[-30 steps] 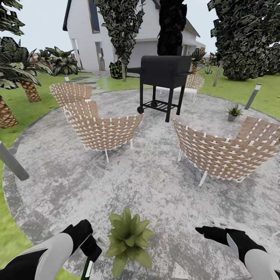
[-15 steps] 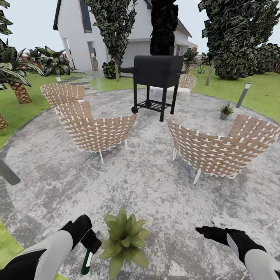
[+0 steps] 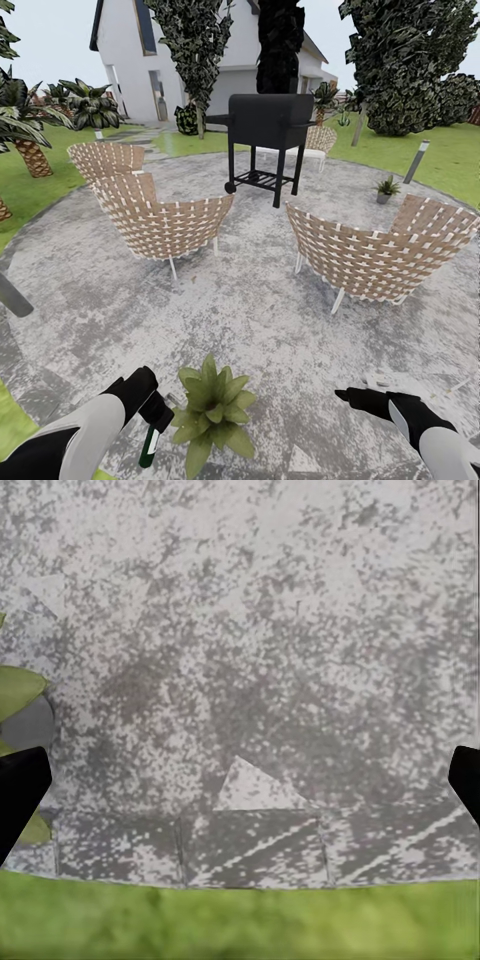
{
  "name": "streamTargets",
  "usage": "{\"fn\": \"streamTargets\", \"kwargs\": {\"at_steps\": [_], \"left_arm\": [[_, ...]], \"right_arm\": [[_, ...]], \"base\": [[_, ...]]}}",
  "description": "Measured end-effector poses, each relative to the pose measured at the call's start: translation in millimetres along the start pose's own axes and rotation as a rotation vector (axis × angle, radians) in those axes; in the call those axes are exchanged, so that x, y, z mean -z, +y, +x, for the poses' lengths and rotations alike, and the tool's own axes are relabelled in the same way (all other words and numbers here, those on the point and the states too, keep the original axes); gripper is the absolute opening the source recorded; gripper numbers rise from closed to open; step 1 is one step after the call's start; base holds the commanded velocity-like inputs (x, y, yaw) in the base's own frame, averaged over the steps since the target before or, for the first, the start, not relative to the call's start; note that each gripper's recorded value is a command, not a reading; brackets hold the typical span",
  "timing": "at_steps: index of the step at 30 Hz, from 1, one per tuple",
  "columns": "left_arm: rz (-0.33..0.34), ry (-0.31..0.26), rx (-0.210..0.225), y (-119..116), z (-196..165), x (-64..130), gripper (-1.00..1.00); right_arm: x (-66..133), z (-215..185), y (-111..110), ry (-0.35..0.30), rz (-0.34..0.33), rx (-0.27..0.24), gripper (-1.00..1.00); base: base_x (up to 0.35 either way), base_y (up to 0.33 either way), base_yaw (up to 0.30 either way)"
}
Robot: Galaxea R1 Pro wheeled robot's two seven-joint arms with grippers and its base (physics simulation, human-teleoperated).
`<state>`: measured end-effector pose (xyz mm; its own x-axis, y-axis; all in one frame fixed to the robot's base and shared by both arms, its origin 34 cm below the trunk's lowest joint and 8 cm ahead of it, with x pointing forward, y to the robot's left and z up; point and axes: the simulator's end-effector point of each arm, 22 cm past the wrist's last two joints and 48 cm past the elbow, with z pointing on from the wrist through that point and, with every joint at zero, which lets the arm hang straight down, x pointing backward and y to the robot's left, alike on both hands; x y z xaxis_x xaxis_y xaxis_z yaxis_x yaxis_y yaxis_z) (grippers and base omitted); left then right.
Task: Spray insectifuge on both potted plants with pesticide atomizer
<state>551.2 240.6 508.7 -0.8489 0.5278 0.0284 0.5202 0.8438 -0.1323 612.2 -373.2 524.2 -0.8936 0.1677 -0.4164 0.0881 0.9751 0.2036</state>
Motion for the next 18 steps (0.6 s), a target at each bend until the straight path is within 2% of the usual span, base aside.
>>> {"fn": "streamTargets", "kwargs": {"at_steps": [5,18], "left_arm": [[-0.016,-0.017,0.001,6.9,-7.9,3.2,-1.0],[-0.009,-0.002,0.001,6.1,-3.8,-3.8,-1.0]], "right_arm": [[-1.8,2.7,-0.7,0.006,0.001,-0.001,1.0],[-6.8,10.2,-2.1,0.022,0.004,-0.002,1.0]], "base": [[0.0,0.0,-0.169],[0.0,0.0,-0.175]]}}
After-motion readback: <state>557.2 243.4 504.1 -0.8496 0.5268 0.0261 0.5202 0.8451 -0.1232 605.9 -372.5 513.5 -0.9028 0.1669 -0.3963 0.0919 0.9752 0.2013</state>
